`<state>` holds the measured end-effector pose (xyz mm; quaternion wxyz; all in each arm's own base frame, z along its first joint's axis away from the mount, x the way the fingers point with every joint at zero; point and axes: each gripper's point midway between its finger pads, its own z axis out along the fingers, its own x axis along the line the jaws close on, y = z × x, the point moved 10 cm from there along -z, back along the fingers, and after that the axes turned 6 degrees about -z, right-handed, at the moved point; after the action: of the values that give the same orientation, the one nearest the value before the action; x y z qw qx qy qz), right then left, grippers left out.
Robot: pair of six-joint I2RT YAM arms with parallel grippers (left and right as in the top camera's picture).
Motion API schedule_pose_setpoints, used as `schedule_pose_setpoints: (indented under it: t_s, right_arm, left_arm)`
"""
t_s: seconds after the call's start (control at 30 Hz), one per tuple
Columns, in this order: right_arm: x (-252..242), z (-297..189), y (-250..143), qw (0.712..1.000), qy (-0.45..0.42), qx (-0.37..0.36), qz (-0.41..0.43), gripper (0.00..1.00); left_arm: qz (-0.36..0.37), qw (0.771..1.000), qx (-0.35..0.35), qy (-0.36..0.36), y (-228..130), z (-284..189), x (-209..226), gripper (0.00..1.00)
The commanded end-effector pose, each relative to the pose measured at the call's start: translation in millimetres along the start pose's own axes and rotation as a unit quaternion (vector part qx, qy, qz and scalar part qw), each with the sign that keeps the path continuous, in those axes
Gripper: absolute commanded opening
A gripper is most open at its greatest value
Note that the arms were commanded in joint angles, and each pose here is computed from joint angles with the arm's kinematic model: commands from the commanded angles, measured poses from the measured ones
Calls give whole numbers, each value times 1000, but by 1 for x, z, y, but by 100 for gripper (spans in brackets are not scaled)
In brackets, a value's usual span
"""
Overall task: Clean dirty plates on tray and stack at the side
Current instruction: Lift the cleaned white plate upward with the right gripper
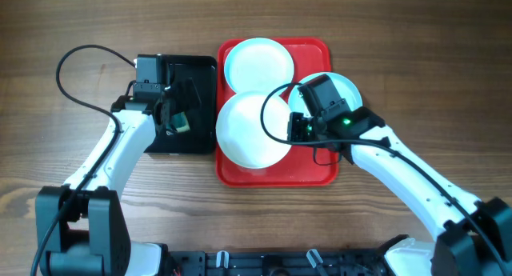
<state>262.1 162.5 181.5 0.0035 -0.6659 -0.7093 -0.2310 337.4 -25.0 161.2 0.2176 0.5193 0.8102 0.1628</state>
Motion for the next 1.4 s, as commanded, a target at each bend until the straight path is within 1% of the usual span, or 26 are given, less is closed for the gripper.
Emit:
schedule_pose_setpoints:
  t_s: [0.0, 0.3, 0.5, 1.03, 1.1, 1.23, 1.37]
  right_arm:
    - [3, -25, 9, 998, -25, -55, -30, 4]
    - [-4, -37, 18, 987, -88, -111, -73, 4]
    - [1, -39, 27, 979, -83, -142, -119, 4]
    - [2, -39, 29, 979, -82, -149, -114, 4]
    - [3, -39, 28, 980, -74, -147, -111, 4]
    - [8, -38, 27, 987, -35, -140, -68, 4]
    - [12, -39, 29, 987, -13, -145, -63, 4]
  left_arm:
    - [-1, 1000, -13, 0, 6, -4, -1, 100]
    - [-1, 1000, -13, 0, 6, -4, -1, 100]
    - [-1, 1000, -13, 0, 6, -4, -1, 100]
    - [-1, 1000, -13, 0, 6, -4, -1, 100]
    - [-1, 1000, -13, 0, 6, -4, -1, 100]
    - [-1, 1000, -13, 0, 6, -4, -1, 100]
    - [-1, 1000, -18, -3, 8, -4, -1, 100]
